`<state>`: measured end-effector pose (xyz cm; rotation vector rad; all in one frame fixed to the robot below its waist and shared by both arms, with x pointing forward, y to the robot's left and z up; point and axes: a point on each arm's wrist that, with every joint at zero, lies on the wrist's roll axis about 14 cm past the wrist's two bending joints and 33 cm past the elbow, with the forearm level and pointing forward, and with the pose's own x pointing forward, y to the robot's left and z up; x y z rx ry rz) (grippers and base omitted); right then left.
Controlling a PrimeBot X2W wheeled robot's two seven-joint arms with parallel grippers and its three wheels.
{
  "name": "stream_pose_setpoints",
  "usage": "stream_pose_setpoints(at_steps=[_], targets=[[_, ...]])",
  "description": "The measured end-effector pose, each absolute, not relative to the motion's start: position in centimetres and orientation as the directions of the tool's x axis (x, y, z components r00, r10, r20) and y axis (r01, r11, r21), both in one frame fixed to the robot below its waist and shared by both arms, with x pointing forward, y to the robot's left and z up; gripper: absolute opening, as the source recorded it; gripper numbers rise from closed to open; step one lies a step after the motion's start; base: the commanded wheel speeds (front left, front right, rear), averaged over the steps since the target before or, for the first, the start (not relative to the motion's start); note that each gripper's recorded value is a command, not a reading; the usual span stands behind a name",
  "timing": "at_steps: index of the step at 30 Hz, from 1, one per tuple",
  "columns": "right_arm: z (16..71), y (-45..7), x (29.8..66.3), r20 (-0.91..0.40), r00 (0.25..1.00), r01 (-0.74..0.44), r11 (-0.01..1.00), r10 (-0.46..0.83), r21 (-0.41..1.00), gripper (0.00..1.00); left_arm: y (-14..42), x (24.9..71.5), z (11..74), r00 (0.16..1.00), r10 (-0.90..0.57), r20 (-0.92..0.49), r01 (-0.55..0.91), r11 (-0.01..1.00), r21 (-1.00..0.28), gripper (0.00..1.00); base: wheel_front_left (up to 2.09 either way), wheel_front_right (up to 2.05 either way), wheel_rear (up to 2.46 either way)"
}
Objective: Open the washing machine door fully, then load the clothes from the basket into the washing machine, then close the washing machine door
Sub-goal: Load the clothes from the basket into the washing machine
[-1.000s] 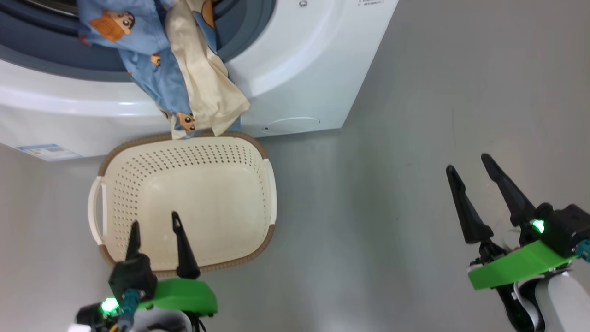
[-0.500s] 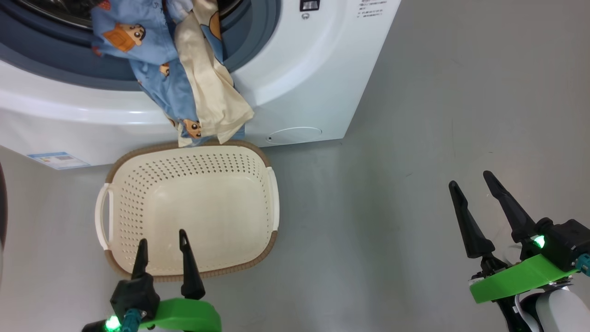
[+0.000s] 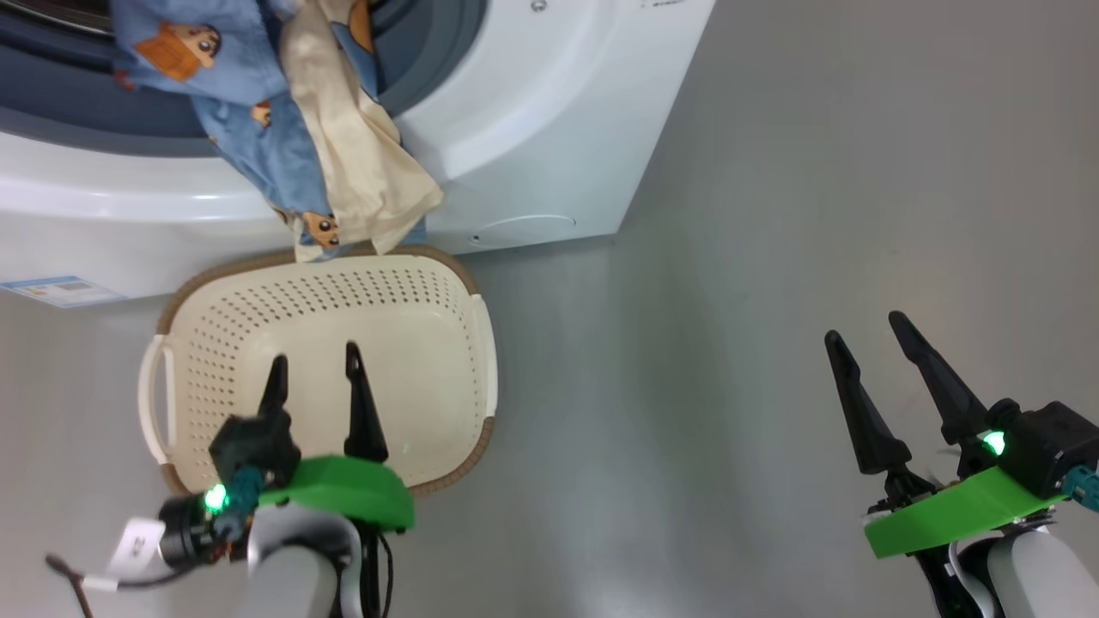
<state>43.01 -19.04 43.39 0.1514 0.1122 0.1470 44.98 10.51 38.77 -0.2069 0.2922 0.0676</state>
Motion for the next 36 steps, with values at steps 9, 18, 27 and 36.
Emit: stream_pose_setpoints(at_steps=[9,18,27,36], targets=[[42.4,-20.4,43.7,-0.122,0.986,-0.097,0.984,0.116,0.151,1.0,9.7,50.7,35.6,0.942,0.02,-0.335,-0.083,0.981,-0.176,1.0,0.0,0.0,0.0],[41.0,-21.7,44.1,-0.158,0.984,-0.06,0.99,0.081,0.131,1.0,8.4,53.9,31.9,0.918,-0.047,-0.393,-0.05,0.971,-0.233,1.0,0.0,0.0,0.0],[39.6,-22.5,44.4,-0.191,0.979,-0.04,0.992,0.063,0.122,1.0,7.1,56.9,30.0,0.912,-0.067,-0.404,-0.048,0.962,-0.269,1.0,0.0,0.0,0.0],[38.4,-23.1,44.6,-0.222,0.974,-0.026,0.994,0.05,0.108,1.0,7.2,59.3,29.6,0.926,-0.043,-0.376,-0.057,0.966,-0.253,1.0,0.0,0.0,0.0]])
